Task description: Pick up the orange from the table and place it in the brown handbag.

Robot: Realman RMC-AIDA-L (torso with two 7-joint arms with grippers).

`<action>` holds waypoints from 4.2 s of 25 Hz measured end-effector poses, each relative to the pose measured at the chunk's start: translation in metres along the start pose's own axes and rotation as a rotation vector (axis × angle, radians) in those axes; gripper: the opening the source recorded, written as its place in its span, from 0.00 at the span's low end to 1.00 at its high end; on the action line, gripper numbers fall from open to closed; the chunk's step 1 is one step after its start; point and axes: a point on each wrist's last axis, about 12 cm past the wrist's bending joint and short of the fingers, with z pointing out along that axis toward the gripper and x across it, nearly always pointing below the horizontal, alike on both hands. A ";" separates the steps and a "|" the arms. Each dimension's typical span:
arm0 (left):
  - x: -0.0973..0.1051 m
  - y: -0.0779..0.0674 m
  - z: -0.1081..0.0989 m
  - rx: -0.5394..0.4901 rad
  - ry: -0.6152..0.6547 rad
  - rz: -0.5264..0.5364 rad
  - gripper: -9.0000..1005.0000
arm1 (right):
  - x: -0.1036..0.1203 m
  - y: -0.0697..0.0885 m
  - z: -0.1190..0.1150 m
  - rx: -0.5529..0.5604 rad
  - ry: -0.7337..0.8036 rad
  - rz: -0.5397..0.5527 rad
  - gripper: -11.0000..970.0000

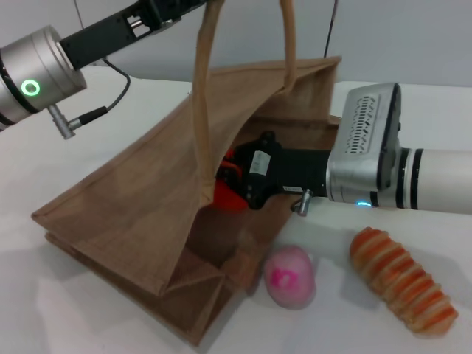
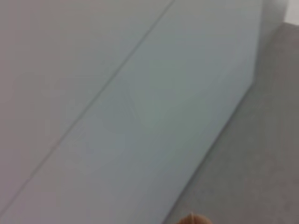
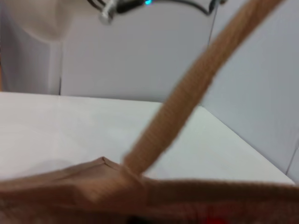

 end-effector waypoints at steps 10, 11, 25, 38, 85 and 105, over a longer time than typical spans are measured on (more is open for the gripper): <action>-0.002 -0.010 -0.002 0.084 -0.027 -0.026 0.13 | 0.004 -0.007 0.004 0.085 0.045 0.020 0.10; -0.002 -0.010 -0.004 0.086 -0.035 -0.032 0.13 | 0.004 -0.008 0.004 0.095 0.048 0.025 0.11; -0.007 -0.010 -0.030 0.043 -0.117 -0.028 0.13 | 0.005 -0.004 -0.001 0.116 -0.023 0.049 0.31; -0.008 0.001 -0.056 -0.101 -0.185 -0.010 0.13 | 0.036 -0.008 -0.068 0.283 -0.181 0.146 0.74; 0.065 0.051 -0.089 -0.941 -0.358 0.622 0.65 | 0.095 -0.008 -0.190 1.212 -0.389 0.307 0.78; 0.063 0.049 -0.102 -0.992 -0.405 0.629 0.65 | 0.101 0.000 -0.196 1.236 -0.387 0.326 0.78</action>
